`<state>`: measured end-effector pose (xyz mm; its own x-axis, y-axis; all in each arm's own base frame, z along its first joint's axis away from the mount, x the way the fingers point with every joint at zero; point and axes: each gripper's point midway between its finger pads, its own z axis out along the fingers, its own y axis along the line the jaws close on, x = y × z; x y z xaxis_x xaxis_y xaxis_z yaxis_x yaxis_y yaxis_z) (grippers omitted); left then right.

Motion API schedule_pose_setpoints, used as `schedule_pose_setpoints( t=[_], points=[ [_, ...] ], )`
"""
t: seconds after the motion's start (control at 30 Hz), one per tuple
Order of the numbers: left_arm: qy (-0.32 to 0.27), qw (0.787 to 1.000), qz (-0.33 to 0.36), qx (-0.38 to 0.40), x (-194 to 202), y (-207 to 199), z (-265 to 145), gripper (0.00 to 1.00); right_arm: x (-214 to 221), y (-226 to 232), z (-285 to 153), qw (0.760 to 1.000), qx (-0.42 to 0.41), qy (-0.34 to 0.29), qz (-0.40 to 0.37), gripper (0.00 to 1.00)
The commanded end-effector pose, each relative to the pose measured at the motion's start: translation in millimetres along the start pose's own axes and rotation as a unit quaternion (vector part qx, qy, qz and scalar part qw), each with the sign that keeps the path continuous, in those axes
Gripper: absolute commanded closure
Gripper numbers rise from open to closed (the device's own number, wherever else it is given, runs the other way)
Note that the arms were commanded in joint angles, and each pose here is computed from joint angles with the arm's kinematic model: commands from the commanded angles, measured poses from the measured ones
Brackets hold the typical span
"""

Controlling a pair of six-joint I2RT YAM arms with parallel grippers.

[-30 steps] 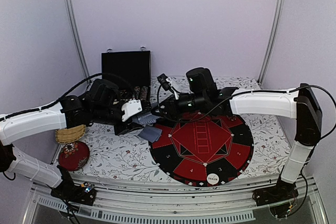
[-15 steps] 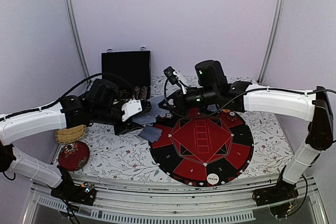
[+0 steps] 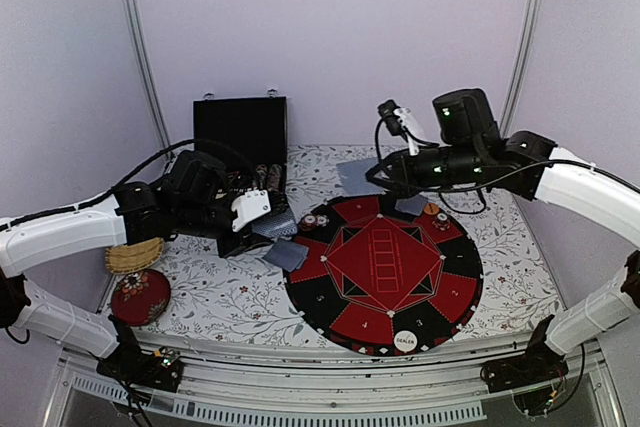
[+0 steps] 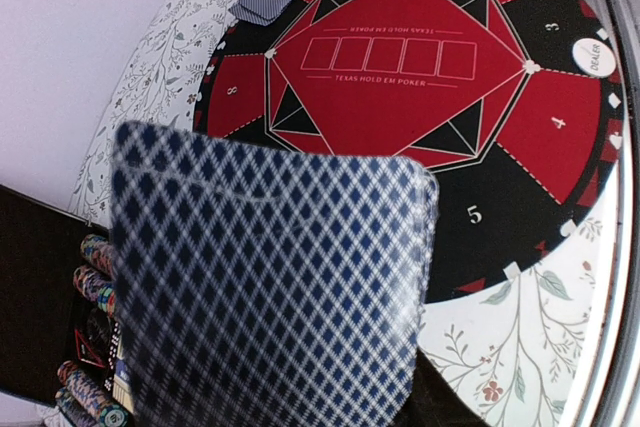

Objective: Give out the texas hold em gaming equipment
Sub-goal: Flop the poker card in the community card area.

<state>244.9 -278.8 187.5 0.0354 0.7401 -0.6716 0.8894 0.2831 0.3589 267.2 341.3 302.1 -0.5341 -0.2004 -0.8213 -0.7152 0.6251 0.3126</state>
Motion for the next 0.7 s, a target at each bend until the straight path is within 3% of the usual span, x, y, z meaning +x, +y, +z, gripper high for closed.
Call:
schedule_pose_setpoints(
  t=[0.0, 0.2, 0.4, 0.57, 0.67],
  points=[
    [-0.018, 1.0, 0.007, -0.004, -10.1, -0.6, -3.5, 0.53, 71.2, -70.4, -27.9, 0.973, 0.176, 0.113, 0.093, 0.98],
    [-0.021, 1.0, 0.007, 0.001, -11.1, -2.1, -3.3, 0.53, 150.5, -123.2, -64.1, 0.892, 0.355, 0.244, 0.137, 0.98],
    [-0.023, 1.0, 0.008, 0.003, -11.9, -2.8, -3.9, 0.53, 192.0, -152.6, -85.2, 0.815, 0.466, 0.32, 0.129, 0.98],
    [-0.023, 1.0, 0.008, 0.002, -12.0, -2.9, -4.5, 0.53, 226.4, -161.6, -72.3, 0.756, 0.516, 0.394, 0.083, 0.98],
    [-0.022, 1.0, 0.009, 0.001, -11.2, -3.0, -4.2, 0.53, 242.7, -151.6, -44.7, 0.747, 0.506, 0.427, 0.057, 0.98]
  ],
)
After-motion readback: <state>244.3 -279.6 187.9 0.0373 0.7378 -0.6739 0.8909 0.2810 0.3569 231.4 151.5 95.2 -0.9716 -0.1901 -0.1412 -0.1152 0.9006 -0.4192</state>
